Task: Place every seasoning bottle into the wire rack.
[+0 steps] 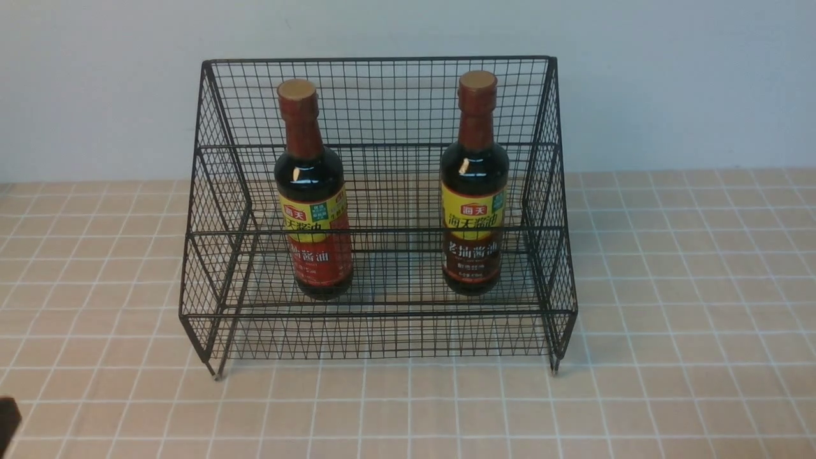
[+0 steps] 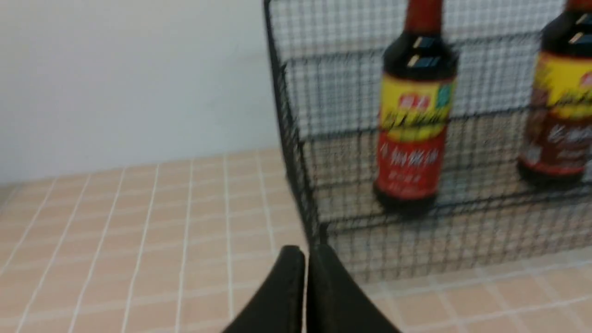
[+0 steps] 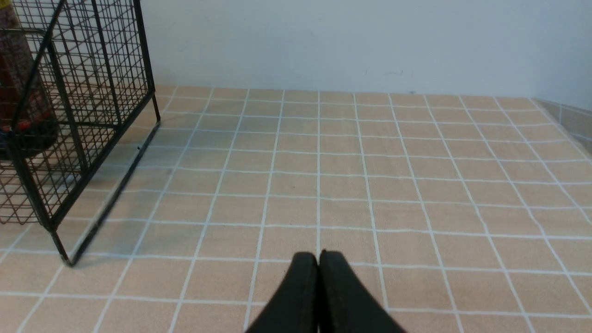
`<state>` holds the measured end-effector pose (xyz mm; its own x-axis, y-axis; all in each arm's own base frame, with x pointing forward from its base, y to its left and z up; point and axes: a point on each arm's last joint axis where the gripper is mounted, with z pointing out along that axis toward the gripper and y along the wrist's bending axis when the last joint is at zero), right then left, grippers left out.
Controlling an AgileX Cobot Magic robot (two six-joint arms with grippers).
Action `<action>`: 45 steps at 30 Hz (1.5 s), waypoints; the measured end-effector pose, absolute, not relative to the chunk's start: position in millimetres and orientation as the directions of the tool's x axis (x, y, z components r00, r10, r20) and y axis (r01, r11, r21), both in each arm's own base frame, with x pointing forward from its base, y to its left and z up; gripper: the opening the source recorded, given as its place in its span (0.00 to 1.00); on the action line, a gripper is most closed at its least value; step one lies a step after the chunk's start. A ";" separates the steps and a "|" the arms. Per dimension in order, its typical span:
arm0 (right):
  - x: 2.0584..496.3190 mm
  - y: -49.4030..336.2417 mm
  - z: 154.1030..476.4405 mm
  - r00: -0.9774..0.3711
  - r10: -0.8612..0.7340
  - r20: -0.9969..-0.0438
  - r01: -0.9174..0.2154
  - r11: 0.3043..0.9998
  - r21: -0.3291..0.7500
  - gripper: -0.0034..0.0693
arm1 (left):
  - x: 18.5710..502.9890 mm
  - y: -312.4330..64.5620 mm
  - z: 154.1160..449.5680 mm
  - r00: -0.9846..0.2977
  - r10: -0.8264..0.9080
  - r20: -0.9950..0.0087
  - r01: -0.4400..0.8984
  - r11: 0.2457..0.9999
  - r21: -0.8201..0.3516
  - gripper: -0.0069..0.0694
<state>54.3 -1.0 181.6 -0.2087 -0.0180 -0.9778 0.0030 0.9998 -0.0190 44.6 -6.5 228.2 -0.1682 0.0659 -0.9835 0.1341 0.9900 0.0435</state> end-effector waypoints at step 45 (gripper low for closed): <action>54.3 -1.0 181.6 -0.209 -0.020 -0.978 0.003 1.000 -0.021 0.03 | 51.9 -5.2 171.2 -0.302 0.058 -0.951 0.098 0.995 0.030 0.08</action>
<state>54.3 -1.0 181.6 -0.2087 -0.0198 -0.9778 0.0029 0.9998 -0.0208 51.9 -5.2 171.2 -0.3024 0.0584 -0.9514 0.0985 0.9947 0.0298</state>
